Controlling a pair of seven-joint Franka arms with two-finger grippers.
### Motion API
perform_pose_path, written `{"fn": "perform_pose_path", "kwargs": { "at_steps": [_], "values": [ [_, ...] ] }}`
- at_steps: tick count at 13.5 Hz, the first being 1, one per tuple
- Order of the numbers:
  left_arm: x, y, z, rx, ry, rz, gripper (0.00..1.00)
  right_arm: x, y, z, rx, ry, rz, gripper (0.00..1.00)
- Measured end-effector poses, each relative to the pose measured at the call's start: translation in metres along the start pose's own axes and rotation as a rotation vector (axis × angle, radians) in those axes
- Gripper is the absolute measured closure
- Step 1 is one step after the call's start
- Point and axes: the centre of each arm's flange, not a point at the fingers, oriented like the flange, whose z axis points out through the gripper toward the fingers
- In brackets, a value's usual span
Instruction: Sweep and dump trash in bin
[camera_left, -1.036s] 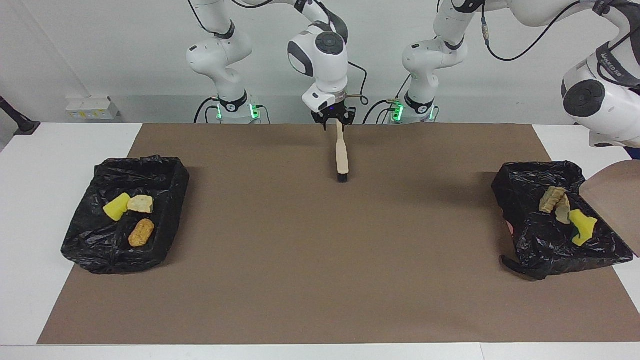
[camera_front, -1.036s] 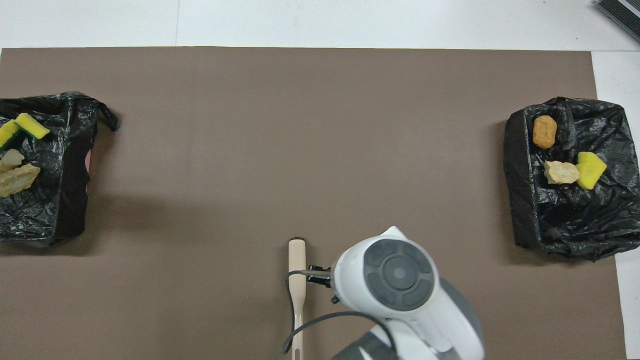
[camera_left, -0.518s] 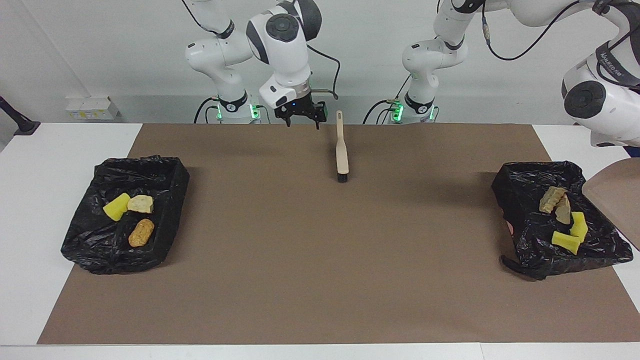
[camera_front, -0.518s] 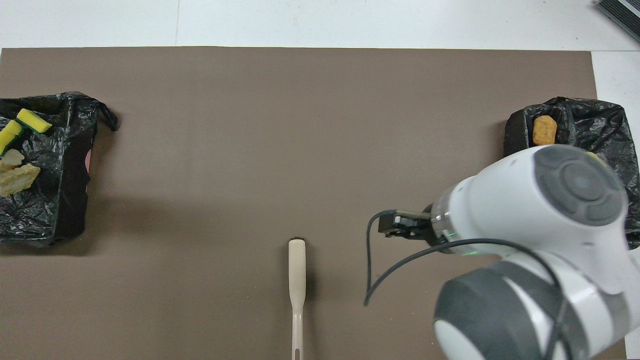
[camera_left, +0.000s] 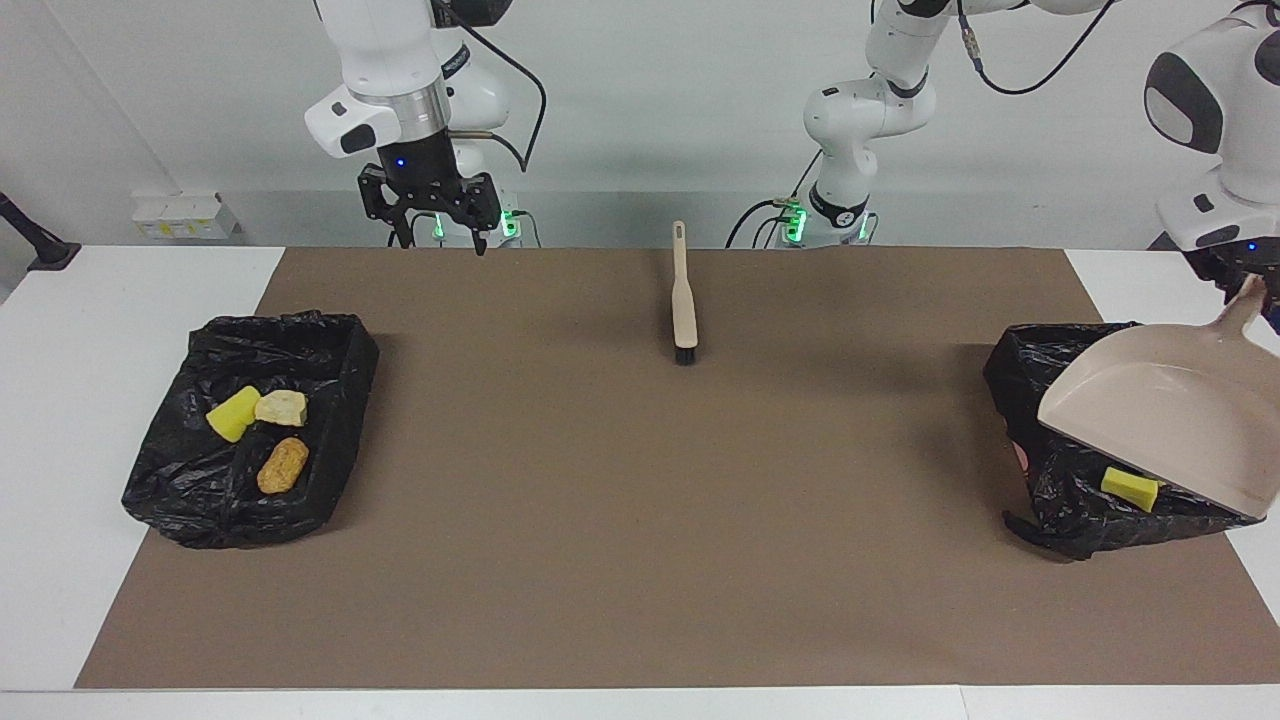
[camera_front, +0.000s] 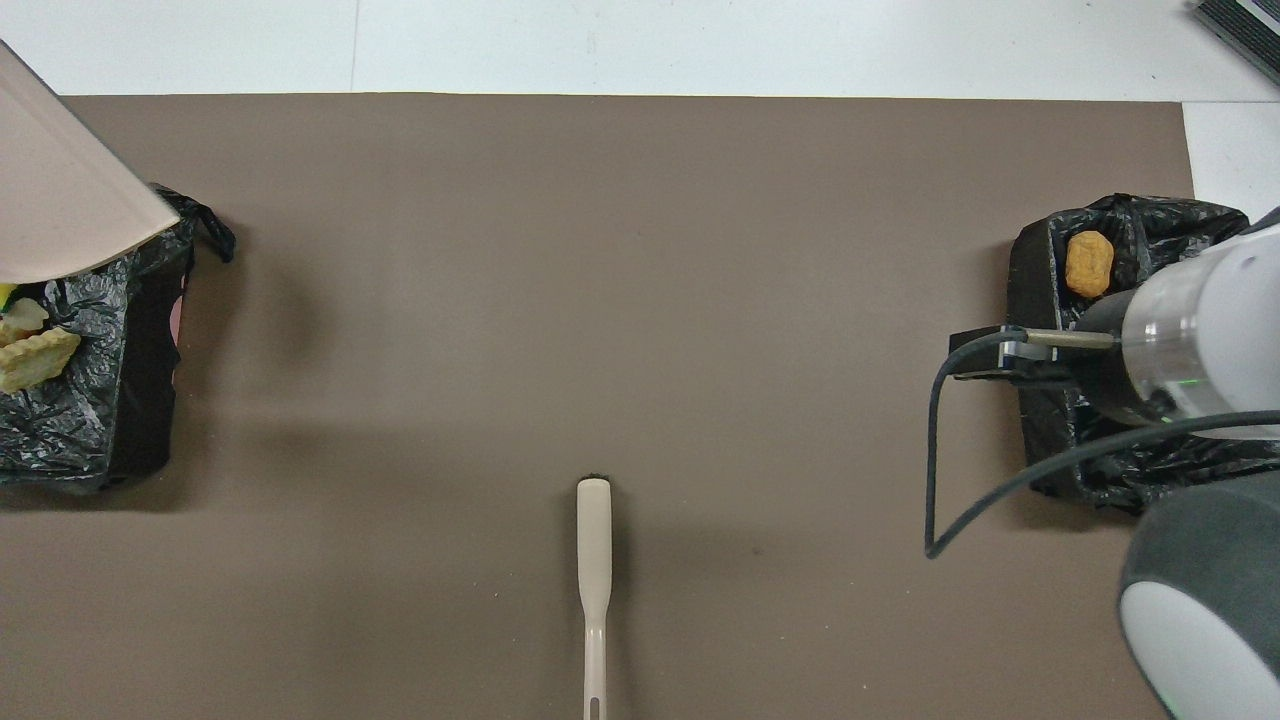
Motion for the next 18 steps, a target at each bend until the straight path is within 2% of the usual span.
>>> {"fn": "perform_pose_path", "kwargs": {
  "at_steps": [4,7,10,15,18],
  "values": [
    [0.058,0.094,-0.016,-0.173,0.088,-0.265,0.69,0.021,0.010,-0.020,-0.026,-0.008,0.021,0.00],
    [0.115,0.186,-0.043,-0.217,0.093,-0.403,0.69,0.033,0.014,-0.015,-0.032,-0.016,-0.016,0.00],
    [0.161,0.273,-0.055,-0.319,0.117,-0.472,0.69,0.042,0.029,-0.009,-0.032,-0.019,-0.023,0.00],
    [0.244,0.380,-0.021,-0.525,0.146,-0.543,0.69,0.044,0.031,-0.004,-0.032,-0.029,-0.020,0.00],
    [0.267,0.425,-0.004,-0.550,0.130,-0.522,0.69,0.038,0.031,0.005,-0.040,-0.050,-0.022,0.00]
  ]
}}
